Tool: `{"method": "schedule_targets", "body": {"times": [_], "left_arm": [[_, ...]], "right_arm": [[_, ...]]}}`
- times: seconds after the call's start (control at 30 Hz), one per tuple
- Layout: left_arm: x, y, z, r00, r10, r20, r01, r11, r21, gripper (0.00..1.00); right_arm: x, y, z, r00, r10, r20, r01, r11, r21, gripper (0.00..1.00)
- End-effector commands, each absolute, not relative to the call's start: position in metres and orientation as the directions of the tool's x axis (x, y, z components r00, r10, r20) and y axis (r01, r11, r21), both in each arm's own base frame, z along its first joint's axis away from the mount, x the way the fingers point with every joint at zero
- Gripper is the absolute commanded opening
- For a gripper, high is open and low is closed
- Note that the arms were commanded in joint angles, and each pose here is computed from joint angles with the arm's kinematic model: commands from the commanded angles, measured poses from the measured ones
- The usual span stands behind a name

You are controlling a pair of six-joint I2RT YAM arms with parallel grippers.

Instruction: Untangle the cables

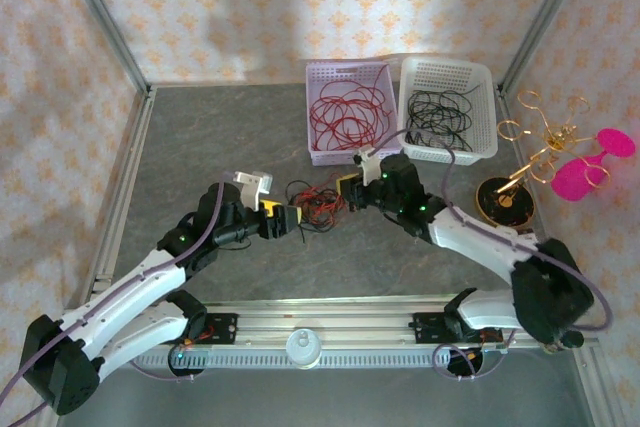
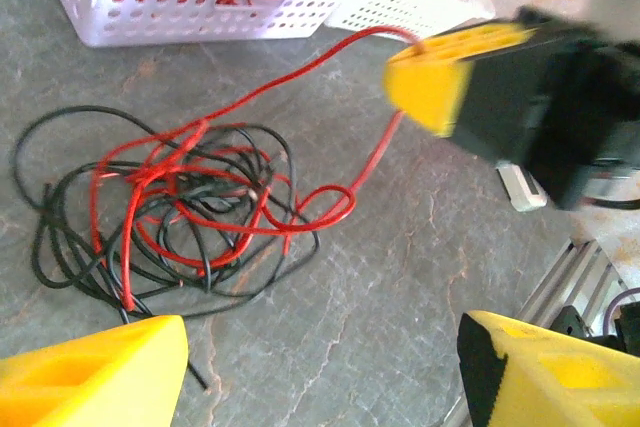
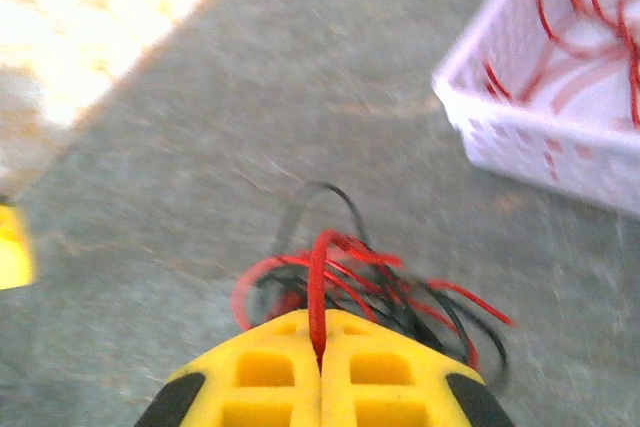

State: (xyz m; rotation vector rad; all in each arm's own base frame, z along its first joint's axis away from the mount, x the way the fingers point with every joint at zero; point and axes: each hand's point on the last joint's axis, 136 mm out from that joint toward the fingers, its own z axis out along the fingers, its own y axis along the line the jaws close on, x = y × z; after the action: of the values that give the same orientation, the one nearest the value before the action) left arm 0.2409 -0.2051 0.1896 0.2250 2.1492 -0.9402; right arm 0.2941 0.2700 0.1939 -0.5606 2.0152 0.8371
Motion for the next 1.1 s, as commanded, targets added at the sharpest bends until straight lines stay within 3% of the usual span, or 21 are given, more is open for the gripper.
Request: {"method": "schedule_targets", "body": {"times": [0.0,0.27,0.43,0.67,0.77,0.93,1.07], "left_arm": [[0.253,-0.207,0.242,-0.550,-0.137,-0.824,0.531,0.704,-0.471,0.73],[0.270,-0.222,0.299,-0.377,-0.030,-0.926,0.661,0.691,-0.292,0.79],[0.284,-0.254,0.294,-0.288,0.084,-0.954,0.783,0.595,-0.184,0.77],[0.303,-0.272,0.293,-0.156,0.032,-0.987,0.823,0.557,-0.112,0.77],[0.309,-0.278,0.292,-0.153,0.014,-0.988,0.829,0.546,-0.121,0.69],[0.319,-0.282,0.274,-0.169,0.051,-0.984,0.821,0.560,-0.112,0.69],[0.323,-0.284,0.259,-0.184,0.094,-0.978,0.822,0.560,-0.101,0.55]], "right_arm": [[0.285,0.263,0.228,-0.454,-0.130,-0.881,-0.691,0.675,0.257,0.01],[0.277,0.267,0.294,-0.312,-0.188,-0.931,-0.781,0.609,0.139,0.02],[0.273,0.270,0.312,-0.211,-0.243,-0.947,-0.825,0.563,0.039,0.01],[0.264,0.276,0.335,-0.098,-0.308,-0.946,-0.878,0.475,-0.063,0.00],[0.263,0.277,0.334,-0.094,-0.333,-0.938,-0.886,0.457,-0.073,0.00],[0.260,0.279,0.330,-0.088,-0.350,-0.932,-0.898,0.434,-0.078,0.00],[0.256,0.279,0.332,-0.075,-0.357,-0.931,-0.907,0.413,-0.085,0.00]]}}
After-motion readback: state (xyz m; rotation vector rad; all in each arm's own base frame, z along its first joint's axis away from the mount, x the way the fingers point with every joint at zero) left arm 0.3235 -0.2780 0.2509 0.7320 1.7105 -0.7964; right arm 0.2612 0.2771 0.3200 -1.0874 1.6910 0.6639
